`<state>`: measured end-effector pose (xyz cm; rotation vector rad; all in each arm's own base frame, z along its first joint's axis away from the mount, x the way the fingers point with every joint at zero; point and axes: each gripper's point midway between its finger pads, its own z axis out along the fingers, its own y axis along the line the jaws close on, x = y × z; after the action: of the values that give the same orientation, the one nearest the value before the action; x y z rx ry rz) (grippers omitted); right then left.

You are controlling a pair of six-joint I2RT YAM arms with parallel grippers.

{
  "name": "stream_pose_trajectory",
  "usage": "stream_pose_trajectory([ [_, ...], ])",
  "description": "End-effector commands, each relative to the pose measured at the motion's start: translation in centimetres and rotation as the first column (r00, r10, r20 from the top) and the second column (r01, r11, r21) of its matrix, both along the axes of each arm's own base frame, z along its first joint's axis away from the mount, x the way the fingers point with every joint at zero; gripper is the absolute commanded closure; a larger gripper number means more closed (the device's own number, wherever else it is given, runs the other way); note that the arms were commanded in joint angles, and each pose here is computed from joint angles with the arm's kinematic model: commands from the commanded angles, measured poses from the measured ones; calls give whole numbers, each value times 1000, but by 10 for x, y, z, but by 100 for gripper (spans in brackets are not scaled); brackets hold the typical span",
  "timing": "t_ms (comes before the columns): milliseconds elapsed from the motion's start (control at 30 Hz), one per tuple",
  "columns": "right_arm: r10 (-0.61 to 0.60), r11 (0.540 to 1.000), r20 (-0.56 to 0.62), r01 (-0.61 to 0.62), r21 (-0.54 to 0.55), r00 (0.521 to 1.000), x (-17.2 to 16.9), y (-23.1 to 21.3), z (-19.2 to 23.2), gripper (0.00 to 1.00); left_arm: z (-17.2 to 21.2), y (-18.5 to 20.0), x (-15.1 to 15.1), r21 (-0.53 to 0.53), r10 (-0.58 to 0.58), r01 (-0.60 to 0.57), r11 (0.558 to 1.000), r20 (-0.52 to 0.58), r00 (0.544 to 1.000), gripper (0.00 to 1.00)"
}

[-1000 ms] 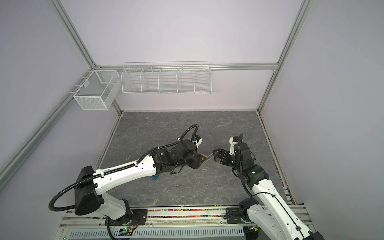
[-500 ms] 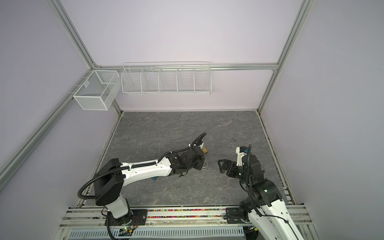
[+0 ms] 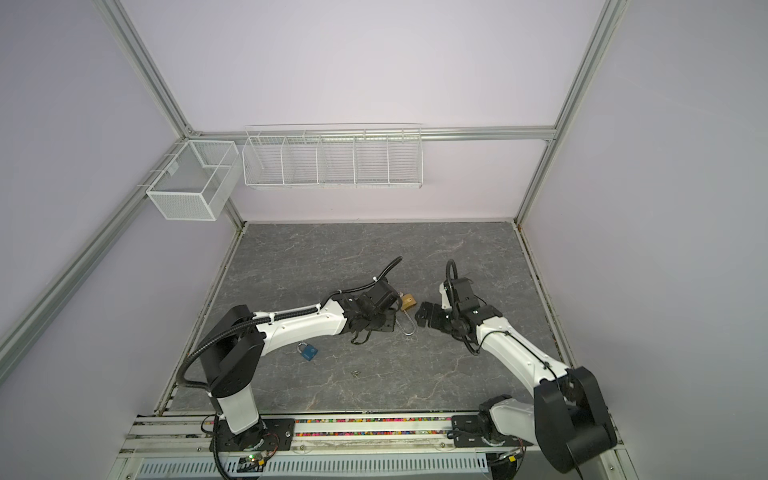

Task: Unlock with the key

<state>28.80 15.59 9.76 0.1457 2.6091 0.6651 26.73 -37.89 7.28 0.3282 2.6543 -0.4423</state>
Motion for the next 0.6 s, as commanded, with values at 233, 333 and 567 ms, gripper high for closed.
stream_pose_trajectory([
  [233, -130, 992, 87, 128, 21, 988, -71, -46, 32, 2, -24, -36, 36, 175, 113, -90, 981, -131, 985, 64],
  [333, -161, 987, 109, 157, 46, 981, -93, -57, 37, 3, -31, -35, 36, 189, 147, -118, 975, -148, 978, 64],
  [567, -143, 987, 126, 133, 85, 982, -113, -58, 41, 5, -50, -40, 32, 214, 174, -132, 968, -193, 966, 73],
])
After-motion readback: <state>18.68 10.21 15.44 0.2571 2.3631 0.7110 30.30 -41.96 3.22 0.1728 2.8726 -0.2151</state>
